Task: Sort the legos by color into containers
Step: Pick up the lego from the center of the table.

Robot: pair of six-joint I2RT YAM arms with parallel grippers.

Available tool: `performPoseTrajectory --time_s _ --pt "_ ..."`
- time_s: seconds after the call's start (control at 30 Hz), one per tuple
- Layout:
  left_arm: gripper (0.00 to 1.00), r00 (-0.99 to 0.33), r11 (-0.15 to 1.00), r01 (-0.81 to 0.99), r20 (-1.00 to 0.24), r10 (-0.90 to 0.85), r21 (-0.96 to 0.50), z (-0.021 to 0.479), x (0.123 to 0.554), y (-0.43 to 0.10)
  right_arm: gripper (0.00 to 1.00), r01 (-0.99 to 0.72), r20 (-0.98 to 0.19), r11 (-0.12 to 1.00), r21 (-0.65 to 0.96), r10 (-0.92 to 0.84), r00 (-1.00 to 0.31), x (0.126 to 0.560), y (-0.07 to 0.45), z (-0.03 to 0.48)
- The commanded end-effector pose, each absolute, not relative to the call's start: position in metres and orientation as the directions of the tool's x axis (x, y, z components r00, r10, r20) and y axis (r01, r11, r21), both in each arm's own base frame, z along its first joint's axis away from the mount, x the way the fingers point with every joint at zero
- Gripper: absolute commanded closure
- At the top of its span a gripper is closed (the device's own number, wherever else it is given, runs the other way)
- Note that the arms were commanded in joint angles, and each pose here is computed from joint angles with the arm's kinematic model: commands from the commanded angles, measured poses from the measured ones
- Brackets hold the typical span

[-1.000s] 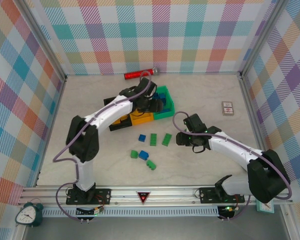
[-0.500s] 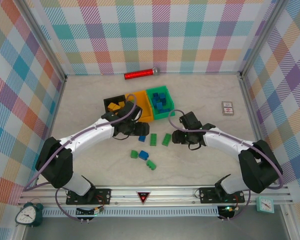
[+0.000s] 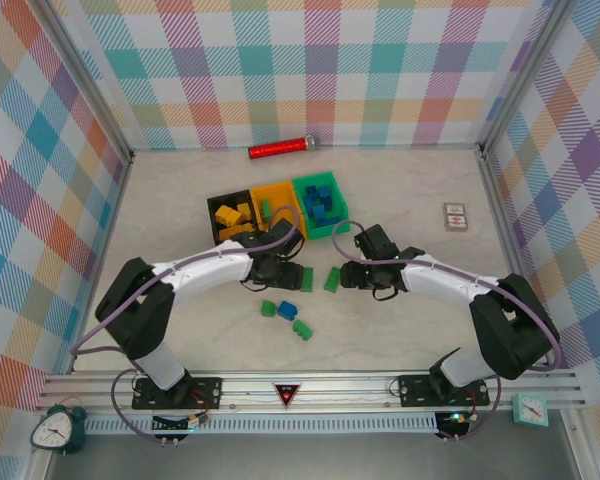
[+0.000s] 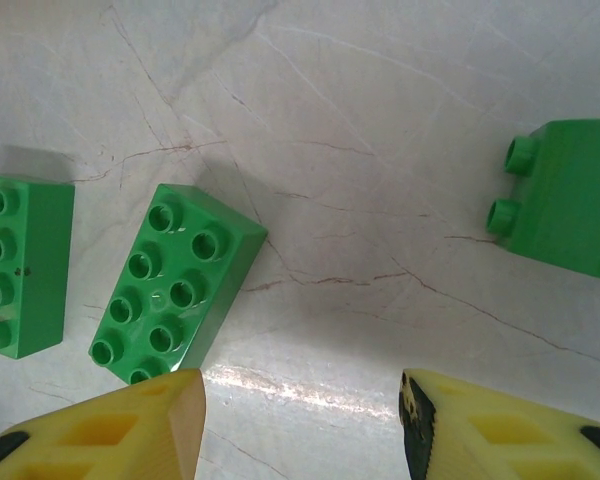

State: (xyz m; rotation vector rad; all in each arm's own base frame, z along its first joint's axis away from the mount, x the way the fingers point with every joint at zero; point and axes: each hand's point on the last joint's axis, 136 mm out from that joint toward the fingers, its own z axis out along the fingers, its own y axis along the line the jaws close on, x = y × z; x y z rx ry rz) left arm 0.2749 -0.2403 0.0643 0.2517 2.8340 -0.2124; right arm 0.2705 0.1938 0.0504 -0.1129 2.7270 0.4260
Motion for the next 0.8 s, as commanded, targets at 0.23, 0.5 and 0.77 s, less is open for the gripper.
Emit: performPoseTrajectory --time_s 0.23,0.5,0.77 --pt "0.38 -0.965 0.987 0.163 -0.211 0.159 -0.004 0.037 0.288 -0.241 0.46 -0.141 -0.413 0.952 0.271 -0.017 -0.91 0.271 0.192 0.062" --pt "0.54 -0.971 0.988 0.153 -0.184 0.154 0.018 0.025 0.283 -0.233 0.46 -0.141 -0.414 0.953 0.269 -0.018 -0.91 0.269 0.191 0.061" --pt "0.65 -0.963 0.987 0.163 -0.219 0.158 -0.004 0.038 0.286 -0.237 0.46 -0.144 -0.42 0.95 0.277 -0.015 -0.908 0.272 0.194 0.063"
